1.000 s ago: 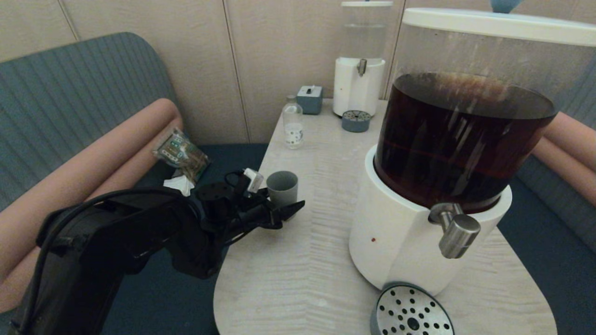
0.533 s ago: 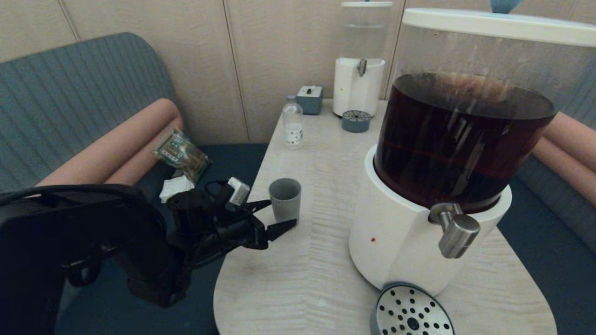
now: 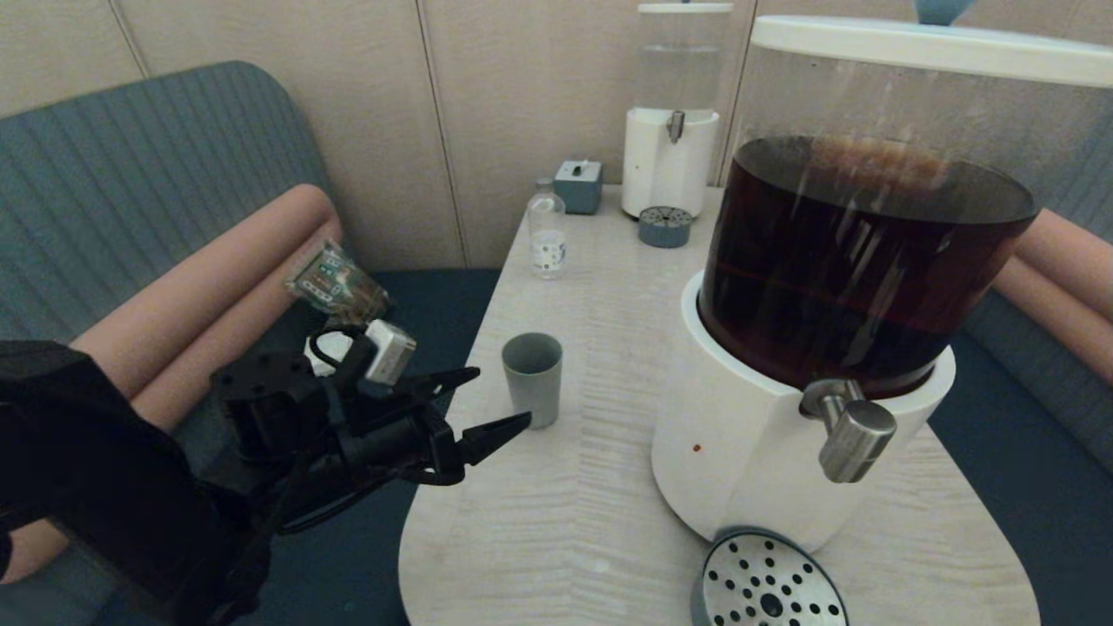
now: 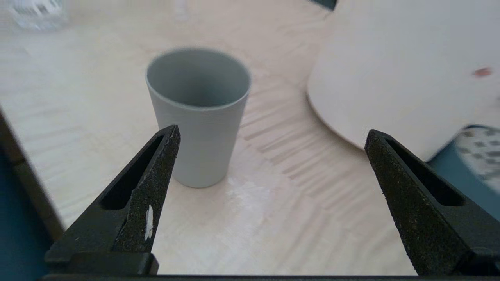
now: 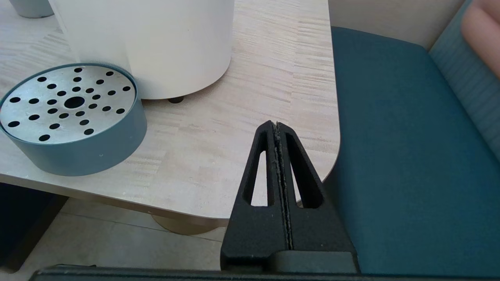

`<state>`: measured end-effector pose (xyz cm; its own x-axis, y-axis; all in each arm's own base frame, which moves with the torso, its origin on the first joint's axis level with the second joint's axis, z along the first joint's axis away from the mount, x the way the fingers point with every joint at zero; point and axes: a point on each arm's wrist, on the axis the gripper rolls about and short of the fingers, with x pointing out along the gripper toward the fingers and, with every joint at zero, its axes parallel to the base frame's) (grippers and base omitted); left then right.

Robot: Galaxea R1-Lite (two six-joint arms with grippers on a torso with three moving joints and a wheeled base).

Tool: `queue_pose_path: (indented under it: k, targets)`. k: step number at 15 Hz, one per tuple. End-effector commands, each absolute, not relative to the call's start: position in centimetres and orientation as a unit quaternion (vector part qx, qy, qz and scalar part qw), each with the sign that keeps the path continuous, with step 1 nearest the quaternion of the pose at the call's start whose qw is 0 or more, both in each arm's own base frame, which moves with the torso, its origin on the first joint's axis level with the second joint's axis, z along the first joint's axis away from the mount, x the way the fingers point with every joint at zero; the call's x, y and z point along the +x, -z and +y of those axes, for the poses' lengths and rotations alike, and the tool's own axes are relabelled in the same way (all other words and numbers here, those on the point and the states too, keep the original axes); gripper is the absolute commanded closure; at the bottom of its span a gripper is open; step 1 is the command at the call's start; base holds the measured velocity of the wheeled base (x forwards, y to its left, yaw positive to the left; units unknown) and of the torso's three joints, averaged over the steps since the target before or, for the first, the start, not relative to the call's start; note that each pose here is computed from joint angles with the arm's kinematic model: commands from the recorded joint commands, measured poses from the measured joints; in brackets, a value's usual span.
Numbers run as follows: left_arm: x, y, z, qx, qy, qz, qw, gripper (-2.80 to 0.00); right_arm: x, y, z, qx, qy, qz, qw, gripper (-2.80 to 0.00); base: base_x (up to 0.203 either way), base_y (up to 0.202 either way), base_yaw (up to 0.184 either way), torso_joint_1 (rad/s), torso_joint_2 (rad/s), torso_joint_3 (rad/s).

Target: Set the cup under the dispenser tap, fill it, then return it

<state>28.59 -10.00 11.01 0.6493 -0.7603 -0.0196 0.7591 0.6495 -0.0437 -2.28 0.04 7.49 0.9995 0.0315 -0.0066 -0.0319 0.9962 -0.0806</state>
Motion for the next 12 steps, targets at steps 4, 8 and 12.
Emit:
queue_pose_path:
  k: [4, 8, 12]
  targets:
    - [22.9, -15.0, -8.2, -0.013, 0.404, -0.033, 0.914, 0.0, -2.3, -7.2, 0.0, -0.041, -0.017, 0.003, 0.999, 0.0, 0.0, 0.0, 0.0, 0.0, 0.0, 0.0]
    - [19.4, -18.8, -6.9, -0.014, 0.361, -0.117, 0.925, 0.0, -2.3, -7.2, 0.0, -0.041, -0.016, 0.003, 0.999, 0.0, 0.0, 0.0, 0.0, 0.0, 0.0, 0.0]
    - [15.0, -23.9, -5.3, -0.035, 0.313, -0.238, 0.919, 0.0, -2.3, -7.2, 0.0, -0.041, -0.016, 0.003, 0.999, 0.0, 0.0, 0.0, 0.0, 0.0, 0.0, 0.0]
